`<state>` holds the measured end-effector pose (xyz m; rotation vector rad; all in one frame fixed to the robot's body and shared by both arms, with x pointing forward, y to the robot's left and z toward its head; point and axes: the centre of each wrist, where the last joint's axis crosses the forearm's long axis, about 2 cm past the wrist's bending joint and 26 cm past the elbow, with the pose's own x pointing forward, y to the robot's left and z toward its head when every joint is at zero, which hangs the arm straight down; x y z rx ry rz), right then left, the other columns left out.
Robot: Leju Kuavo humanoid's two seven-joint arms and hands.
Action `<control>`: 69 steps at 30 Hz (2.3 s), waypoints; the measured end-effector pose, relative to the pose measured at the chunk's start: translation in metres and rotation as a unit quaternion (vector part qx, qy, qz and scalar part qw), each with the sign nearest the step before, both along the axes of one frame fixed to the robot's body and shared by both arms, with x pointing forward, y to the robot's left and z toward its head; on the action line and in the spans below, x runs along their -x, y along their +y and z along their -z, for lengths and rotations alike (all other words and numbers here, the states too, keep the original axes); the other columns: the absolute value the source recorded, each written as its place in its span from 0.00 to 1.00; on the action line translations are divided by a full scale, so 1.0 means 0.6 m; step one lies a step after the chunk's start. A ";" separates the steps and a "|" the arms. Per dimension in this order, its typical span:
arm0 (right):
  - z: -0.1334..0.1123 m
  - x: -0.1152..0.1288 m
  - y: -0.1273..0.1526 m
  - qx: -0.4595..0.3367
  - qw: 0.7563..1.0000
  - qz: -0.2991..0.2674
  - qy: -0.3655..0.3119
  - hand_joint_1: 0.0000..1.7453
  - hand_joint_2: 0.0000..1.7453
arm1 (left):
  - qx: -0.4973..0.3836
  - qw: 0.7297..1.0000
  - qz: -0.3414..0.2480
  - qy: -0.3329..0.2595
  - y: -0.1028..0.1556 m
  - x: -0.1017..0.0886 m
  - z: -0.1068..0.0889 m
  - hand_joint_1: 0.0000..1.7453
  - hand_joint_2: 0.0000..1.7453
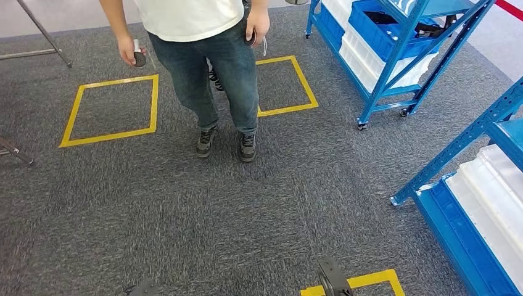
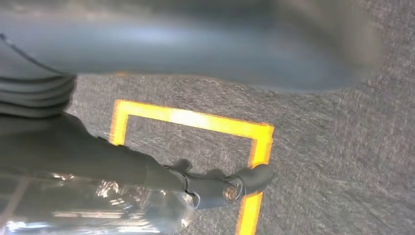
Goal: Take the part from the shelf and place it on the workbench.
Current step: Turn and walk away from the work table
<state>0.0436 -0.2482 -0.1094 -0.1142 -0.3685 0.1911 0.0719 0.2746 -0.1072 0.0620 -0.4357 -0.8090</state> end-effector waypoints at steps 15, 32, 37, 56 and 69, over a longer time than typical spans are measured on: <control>0.001 0.004 -0.009 0.018 1.000 0.010 -0.009 0.00 0.00 | 0.068 0.984 -0.121 -0.111 0.026 0.002 0.000 0.00 0.00; -0.002 -0.029 -0.039 0.046 0.996 -0.056 -0.058 0.00 0.00 | 0.113 0.986 -0.125 -0.018 -0.054 0.038 0.002 0.00 0.75; -0.004 -0.042 -0.046 0.055 0.994 -0.062 -0.069 0.00 0.00 | 0.103 0.988 -0.118 0.005 -0.056 0.049 0.003 0.00 1.00; -0.002 -0.037 -0.052 0.041 0.999 -0.011 -0.029 0.00 0.00 | 0.055 0.990 -0.125 -0.018 -0.027 0.048 0.005 0.00 1.00; -0.001 -0.022 -0.031 0.024 1.000 0.005 -0.002 0.00 0.00 | 0.036 0.989 -0.137 -0.042 0.000 0.045 0.006 0.00 1.00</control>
